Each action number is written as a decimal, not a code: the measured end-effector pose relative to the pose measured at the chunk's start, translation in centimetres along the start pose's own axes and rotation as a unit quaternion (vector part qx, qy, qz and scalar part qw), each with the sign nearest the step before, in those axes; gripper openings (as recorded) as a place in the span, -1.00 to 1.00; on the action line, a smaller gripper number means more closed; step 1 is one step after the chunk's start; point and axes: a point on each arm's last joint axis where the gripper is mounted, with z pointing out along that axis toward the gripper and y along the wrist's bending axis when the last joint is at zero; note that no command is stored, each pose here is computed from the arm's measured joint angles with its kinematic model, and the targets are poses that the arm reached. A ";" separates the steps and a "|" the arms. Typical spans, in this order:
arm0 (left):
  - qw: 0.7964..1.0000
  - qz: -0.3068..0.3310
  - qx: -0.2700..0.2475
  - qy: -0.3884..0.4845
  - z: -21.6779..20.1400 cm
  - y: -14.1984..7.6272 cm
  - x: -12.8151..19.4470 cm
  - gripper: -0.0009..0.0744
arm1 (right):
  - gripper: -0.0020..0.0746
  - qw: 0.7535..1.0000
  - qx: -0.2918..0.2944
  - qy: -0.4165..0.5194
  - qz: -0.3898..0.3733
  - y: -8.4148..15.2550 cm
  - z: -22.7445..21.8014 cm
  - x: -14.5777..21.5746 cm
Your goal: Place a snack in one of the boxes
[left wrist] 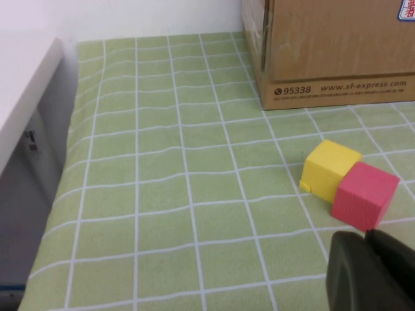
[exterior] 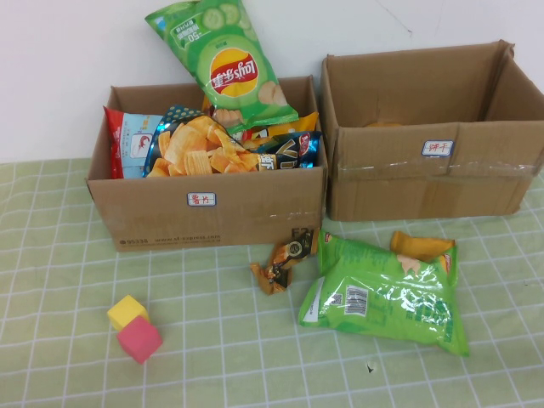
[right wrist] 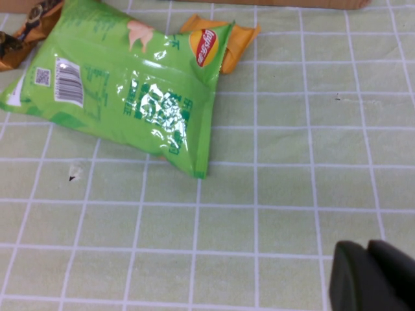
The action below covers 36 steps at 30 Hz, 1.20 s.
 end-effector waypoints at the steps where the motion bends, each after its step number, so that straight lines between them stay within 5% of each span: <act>1: 1.000 -0.001 0.000 0.001 0.0 0.0 0.0 -0.98 | -0.92 1.000 0.000 0.000 0.001 0.0 0.0 0.0; 27: 1.000 0.012 0.007 0.001 0.0 -0.1 0.0 -0.98 | -0.92 1.000 0.000 0.000 0.003 0.0 0.0 0.0; 36: 1.000 0.011 0.007 0.001 0.0 -0.1 0.0 -0.98 | -0.92 0.997 0.007 -0.072 0.012 -0.3 -2.0 0.0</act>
